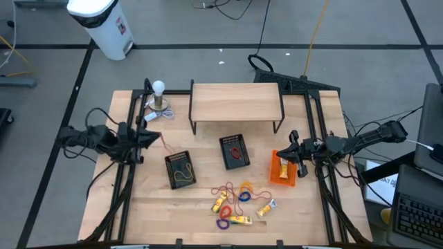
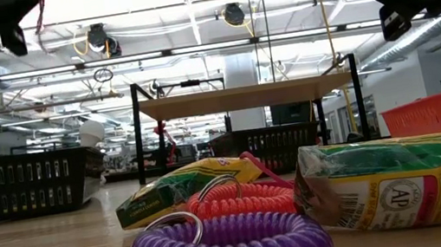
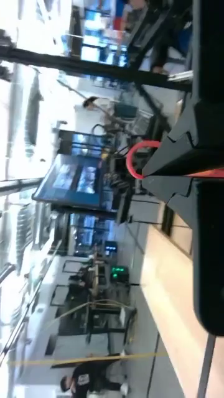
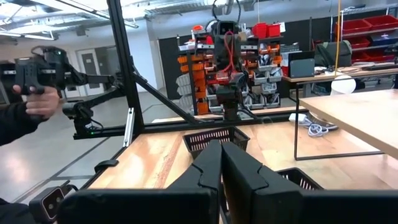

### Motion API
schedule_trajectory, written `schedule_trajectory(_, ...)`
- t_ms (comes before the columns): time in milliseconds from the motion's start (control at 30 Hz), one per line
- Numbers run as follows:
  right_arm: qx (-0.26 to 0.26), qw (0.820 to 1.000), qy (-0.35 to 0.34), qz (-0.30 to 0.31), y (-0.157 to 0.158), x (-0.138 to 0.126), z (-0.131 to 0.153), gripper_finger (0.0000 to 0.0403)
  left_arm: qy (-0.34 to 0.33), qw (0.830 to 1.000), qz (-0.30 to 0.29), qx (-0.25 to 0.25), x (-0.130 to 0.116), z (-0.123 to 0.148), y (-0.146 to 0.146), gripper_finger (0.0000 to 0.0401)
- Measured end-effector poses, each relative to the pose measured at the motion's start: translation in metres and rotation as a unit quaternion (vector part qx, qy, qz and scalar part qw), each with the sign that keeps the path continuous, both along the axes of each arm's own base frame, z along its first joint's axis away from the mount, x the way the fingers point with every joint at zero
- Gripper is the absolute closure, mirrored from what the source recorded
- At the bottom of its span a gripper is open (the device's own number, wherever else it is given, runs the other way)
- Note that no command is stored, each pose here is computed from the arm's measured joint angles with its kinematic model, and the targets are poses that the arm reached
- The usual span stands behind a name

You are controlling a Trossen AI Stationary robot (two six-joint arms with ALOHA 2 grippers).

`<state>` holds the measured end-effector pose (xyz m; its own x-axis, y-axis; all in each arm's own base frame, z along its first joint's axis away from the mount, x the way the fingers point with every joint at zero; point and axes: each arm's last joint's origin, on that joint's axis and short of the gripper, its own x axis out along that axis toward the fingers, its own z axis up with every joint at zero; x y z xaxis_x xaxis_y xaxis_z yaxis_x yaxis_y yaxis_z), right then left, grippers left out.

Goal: Pick & Place Office Desk Supplies
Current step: Put the red rubber band into the left black bin

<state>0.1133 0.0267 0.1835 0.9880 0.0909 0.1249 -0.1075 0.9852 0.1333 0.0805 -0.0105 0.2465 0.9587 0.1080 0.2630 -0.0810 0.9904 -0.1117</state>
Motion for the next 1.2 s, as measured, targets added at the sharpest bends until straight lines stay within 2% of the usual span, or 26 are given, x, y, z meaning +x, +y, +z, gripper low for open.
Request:
schedule_trajectory(133, 0.000, 1.000, 0.000, -0.002, 0.000, 0.000, 0.000, 0.0399, 0.043, 0.999, 0.010, 0.009, 0.005, 0.034, -0.001, 0.0401)
schedule_trajectory(267, 0.000, 1.000, 0.000, -0.002, 0.000, 0.000, 0.000, 0.0399, 0.135, 0.991, 0.006, 0.023, 0.024, 0.065, -0.006, 0.0401)
schedule_trajectory(500, 0.001, 1.000, 0.000, 0.000, 0.000, 0.000, 0.000, 0.0399, 0.299, 0.952, -0.040, 0.055, 0.071, 0.100, -0.023, 0.0401)
schedule_trajectory(667, 0.003, 1.000, 0.008, 0.001, 0.000, 0.000, -0.002, 0.0399, 0.386, 0.918, -0.048, 0.073, 0.096, 0.103, -0.033, 0.0401)
schedule_trajectory(867, 0.004, 1.000, 0.008, 0.001, 0.000, 0.000, -0.001, 0.0399, 0.482, 0.872, -0.070, 0.057, 0.108, 0.083, -0.039, 0.0401)
schedule_trajectory(967, 0.004, 1.000, 0.008, 0.001, 0.000, 0.000, -0.001, 0.0399, 0.504, 0.857, -0.093, 0.048, 0.111, 0.077, -0.043, 0.0401)
schedule_trajectory(1200, 0.003, 1.000, 0.007, 0.000, 0.000, 0.000, -0.001, 0.0399, 0.564, 0.822, -0.080, 0.027, 0.116, 0.061, -0.047, 0.0401)
